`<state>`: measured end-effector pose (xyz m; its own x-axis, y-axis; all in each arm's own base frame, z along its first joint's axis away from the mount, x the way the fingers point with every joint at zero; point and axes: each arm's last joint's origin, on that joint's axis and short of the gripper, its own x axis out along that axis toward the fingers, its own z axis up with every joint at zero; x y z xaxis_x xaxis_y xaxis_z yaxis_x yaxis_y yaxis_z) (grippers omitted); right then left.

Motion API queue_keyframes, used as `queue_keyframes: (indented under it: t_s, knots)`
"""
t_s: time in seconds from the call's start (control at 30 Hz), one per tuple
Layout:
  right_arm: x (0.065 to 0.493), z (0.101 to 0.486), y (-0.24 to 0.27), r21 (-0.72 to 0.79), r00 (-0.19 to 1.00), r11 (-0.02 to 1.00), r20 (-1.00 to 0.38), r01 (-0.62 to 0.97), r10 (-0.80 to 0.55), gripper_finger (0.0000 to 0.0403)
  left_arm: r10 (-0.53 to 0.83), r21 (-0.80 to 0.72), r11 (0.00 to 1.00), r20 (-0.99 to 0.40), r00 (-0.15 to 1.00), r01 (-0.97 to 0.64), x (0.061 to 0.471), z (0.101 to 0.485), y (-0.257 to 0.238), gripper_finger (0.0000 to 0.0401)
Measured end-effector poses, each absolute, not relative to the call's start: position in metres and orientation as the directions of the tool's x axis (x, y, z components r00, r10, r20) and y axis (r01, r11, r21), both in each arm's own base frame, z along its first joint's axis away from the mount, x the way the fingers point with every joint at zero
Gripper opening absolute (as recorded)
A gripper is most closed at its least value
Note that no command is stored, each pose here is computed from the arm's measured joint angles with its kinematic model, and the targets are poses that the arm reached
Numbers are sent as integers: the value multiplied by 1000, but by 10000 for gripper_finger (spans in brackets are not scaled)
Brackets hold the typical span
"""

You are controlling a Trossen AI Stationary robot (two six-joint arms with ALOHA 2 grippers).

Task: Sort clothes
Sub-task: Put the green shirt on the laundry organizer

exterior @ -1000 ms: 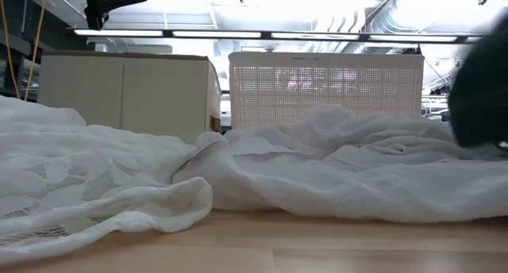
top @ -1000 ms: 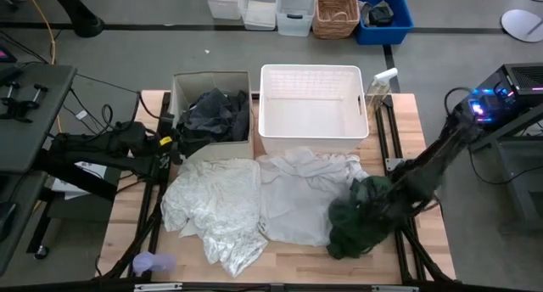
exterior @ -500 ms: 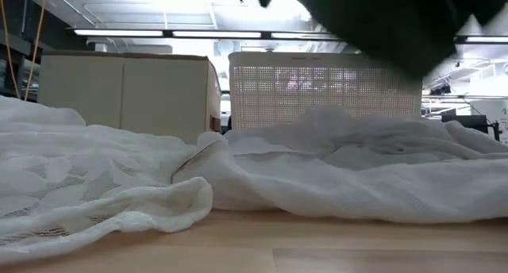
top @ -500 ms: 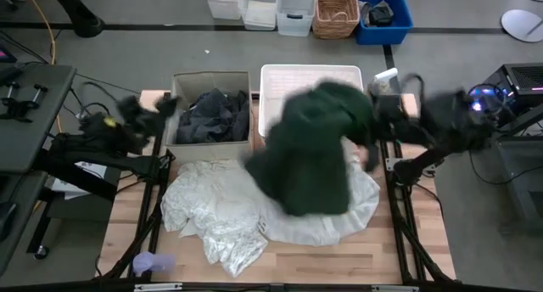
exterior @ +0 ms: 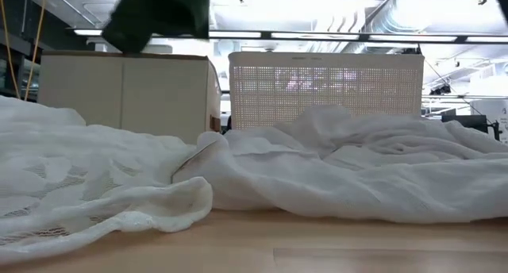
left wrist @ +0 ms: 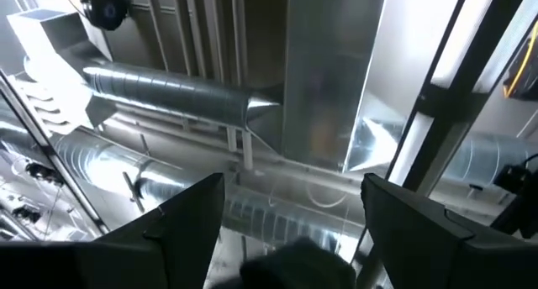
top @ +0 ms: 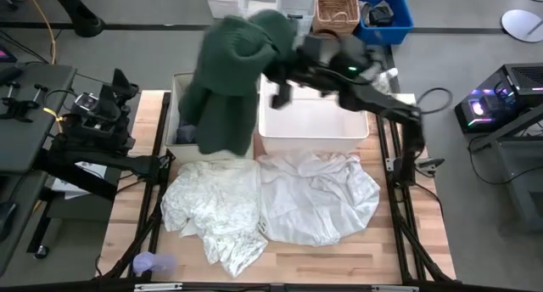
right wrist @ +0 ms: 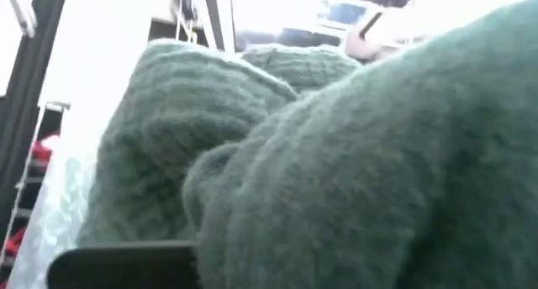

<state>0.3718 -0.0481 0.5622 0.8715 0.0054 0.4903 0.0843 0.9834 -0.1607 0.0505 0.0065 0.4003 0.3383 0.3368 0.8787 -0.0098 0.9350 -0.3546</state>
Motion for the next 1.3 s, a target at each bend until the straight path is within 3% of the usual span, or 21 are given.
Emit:
queue_keyframes:
  t_s: [0.23, 0.43, 0.53, 0.6, 0.7, 0.87, 0.97, 1.2, 1.3]
  knots:
    - [437, 506, -110, -56, 812, 989, 578, 135, -78, 29, 333, -354, 935, 863, 380, -15, 56, 399, 6, 268]
    - [486, 436, -147, 137, 841, 989, 526, 63, -127, 29, 332, -368, 930, 858, 392, 18, 57, 398, 6, 268]
    - [512, 393, -153, 264, 895, 964, 427, 15, -131, 29, 332, -368, 930, 858, 391, 19, 57, 398, 6, 268]
    - [524, 368, -155, 358, 944, 934, 311, -7, -112, 51, 331, -367, 930, 858, 392, 19, 57, 398, 6, 268]
    - [532, 345, -155, 416, 985, 909, 160, -15, -57, 126, 331, -367, 930, 858, 392, 19, 57, 398, 6, 268]
    - [528, 344, -154, 409, 996, 910, 75, -70, 43, 258, 331, -367, 930, 857, 395, 18, 57, 398, 6, 268]
    - [515, 367, -152, 325, 997, 944, 67, -65, 46, 305, 330, -366, 930, 852, 406, 13, 58, 398, 6, 268]
    - [462, 419, -145, 94, 990, 992, -123, 85, -73, 317, 327, -362, 932, 807, 492, -27, 67, 393, 5, 268]
    - [458, 421, -141, 93, 986, 993, -151, 79, -64, 309, 349, -376, 925, 771, 533, -61, 71, 390, 6, 268]
